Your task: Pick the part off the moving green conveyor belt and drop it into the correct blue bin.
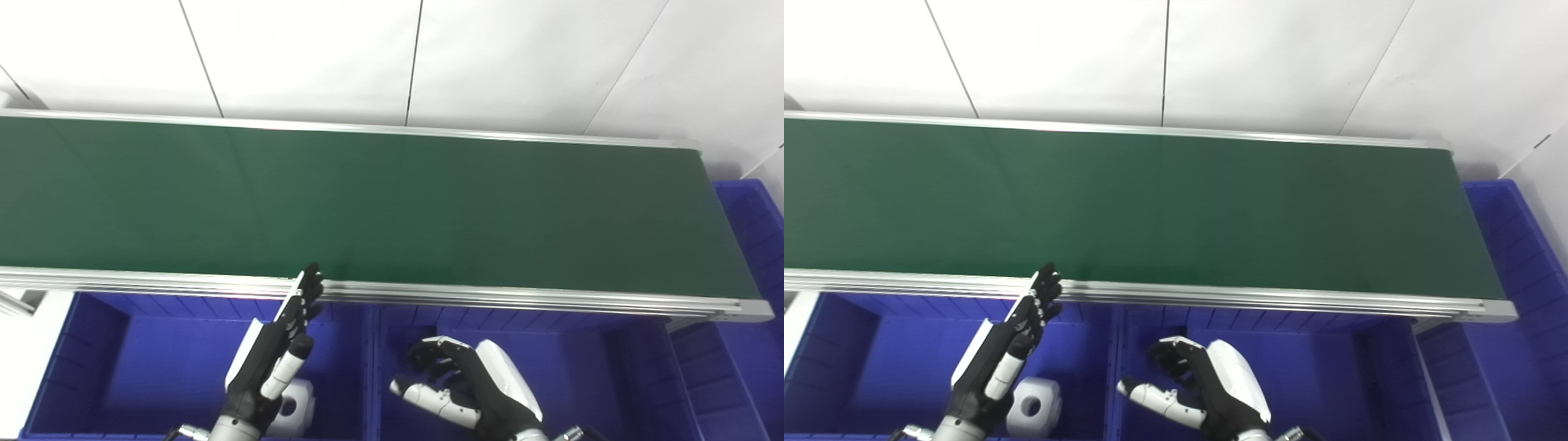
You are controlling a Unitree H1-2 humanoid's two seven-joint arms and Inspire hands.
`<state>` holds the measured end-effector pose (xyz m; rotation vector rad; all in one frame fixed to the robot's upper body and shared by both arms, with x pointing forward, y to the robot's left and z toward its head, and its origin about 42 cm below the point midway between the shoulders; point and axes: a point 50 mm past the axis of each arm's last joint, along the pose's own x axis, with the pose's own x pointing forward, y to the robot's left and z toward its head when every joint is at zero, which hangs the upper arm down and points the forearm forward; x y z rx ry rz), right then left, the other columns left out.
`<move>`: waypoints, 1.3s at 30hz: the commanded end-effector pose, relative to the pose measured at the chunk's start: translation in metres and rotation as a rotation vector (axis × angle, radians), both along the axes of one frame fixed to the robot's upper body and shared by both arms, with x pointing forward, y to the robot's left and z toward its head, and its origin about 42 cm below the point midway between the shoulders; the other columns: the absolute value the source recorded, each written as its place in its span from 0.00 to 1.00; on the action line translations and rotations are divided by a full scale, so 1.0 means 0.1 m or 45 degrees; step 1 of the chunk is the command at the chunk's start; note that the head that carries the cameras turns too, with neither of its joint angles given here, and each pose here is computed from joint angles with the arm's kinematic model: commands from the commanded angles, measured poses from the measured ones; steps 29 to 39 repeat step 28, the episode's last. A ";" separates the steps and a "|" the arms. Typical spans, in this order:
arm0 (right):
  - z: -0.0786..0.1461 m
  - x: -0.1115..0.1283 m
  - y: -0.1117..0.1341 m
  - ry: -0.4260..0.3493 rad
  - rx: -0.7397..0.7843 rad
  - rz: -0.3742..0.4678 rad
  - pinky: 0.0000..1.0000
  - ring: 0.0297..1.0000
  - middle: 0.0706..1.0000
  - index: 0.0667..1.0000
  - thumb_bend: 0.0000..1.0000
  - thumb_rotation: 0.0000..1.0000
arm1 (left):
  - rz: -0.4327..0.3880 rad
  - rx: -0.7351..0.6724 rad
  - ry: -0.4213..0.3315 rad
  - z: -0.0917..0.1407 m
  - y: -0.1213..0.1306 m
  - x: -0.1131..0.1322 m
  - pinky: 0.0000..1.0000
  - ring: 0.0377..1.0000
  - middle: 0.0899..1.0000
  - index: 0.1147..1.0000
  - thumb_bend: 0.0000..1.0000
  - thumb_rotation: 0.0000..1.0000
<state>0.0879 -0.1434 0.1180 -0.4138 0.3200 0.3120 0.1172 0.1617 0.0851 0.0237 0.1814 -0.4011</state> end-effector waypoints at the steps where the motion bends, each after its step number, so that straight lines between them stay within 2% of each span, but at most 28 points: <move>1: 0.07 -0.21 0.42 -0.290 0.522 -0.258 0.73 0.77 0.78 0.76 0.76 0.88 | -0.033 0.007 -0.152 0.14 0.02 0.03 0.97 1.00 1.00 1.00 0.87 0.93; 5: -0.13 -0.21 0.38 -0.278 0.548 -0.272 0.85 0.87 0.89 0.89 0.84 0.99 | -0.048 0.023 -0.150 0.13 -0.01 0.05 0.96 1.00 1.00 1.00 0.86 0.94; 7: -0.20 -0.18 0.40 -0.284 0.568 -0.247 0.92 0.93 0.95 0.95 0.87 1.00 | -0.054 0.034 -0.152 0.12 0.00 0.05 0.97 1.00 1.00 1.00 0.85 0.94; 11: -0.29 -0.13 0.46 -0.316 0.579 -0.220 0.98 0.98 0.99 0.98 0.87 1.00 | -0.055 0.057 -0.154 0.11 0.05 0.04 0.97 1.00 1.00 1.00 0.85 0.94; 16: -0.32 -0.06 0.53 -0.306 0.578 -0.254 0.96 0.97 0.99 0.98 0.87 1.00 | -0.061 0.067 -0.145 0.12 0.10 0.06 0.97 1.00 1.00 1.00 0.86 0.95; 25: -0.25 0.05 0.60 -0.363 0.589 -0.242 0.97 0.98 1.00 1.00 0.87 1.00 | -0.083 0.057 -0.136 0.15 0.19 0.09 0.98 1.00 1.00 1.00 0.90 0.95; 39: -0.23 0.07 0.61 -0.365 0.590 -0.250 0.97 0.97 0.99 1.00 0.86 1.00 | -0.095 0.062 -0.142 0.15 0.19 0.09 0.98 1.00 1.00 1.00 0.89 0.95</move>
